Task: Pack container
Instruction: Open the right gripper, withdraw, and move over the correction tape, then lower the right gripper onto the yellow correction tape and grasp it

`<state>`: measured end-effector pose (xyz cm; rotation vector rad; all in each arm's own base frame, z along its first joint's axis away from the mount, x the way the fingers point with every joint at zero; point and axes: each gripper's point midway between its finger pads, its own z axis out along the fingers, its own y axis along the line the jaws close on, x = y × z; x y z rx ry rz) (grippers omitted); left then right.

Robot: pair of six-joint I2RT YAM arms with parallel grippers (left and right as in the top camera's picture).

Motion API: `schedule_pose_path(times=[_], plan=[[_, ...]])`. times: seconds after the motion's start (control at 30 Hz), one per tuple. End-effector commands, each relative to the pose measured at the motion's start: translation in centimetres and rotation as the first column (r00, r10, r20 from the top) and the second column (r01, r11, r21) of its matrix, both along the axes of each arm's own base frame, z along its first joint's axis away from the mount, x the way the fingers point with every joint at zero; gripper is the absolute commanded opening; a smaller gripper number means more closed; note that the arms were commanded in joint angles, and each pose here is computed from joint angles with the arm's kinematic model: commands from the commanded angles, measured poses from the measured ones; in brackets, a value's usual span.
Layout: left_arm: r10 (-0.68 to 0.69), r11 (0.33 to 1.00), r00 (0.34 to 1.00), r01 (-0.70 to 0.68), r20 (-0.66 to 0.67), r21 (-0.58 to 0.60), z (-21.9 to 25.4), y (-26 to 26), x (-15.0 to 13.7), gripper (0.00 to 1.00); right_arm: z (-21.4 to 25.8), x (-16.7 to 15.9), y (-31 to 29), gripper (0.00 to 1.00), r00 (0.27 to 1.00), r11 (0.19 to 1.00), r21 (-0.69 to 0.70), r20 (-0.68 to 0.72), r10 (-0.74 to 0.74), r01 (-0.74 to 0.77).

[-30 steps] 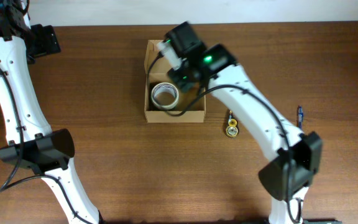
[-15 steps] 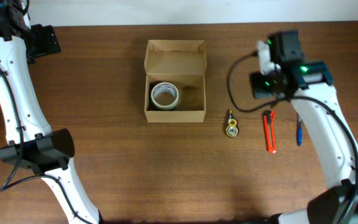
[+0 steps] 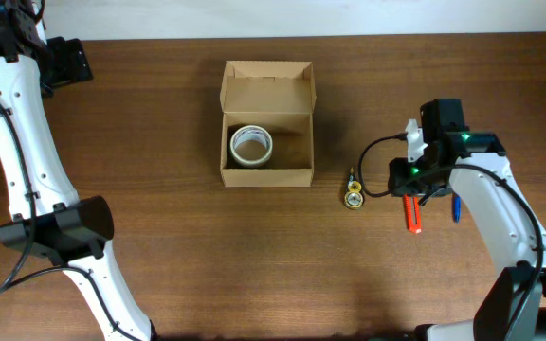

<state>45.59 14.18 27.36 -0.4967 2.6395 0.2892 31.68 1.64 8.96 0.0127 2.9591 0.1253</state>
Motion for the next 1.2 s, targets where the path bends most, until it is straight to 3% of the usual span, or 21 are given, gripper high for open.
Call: schedule_pose_path(times=[0.0, 0.63, 1.17], plan=[[-0.017, 1.0, 1.0, 0.017, 0.014, 0.001, 0.8, -0.1, -0.3, 1.0, 0.5, -0.1, 1.7, 0.56, 1.0, 0.999, 0.042, 0.021, 0.02, -0.021], [-0.017, 1.0, 1.0, 0.017, 0.014, 0.001, 0.8, -0.1, -0.3, 1.0, -3.5, 1.3, 6.4, 0.6, 0.996, 0.995, 0.045, -0.021, 0.091, -0.09], [-0.017, 1.0, 1.0, 0.017, 0.014, 0.001, 0.8, -0.1, -0.3, 1.0, -6.7, 2.2, 7.9, 0.61, 0.999, 1.0, -0.017, -0.038, -0.017, 0.016]])
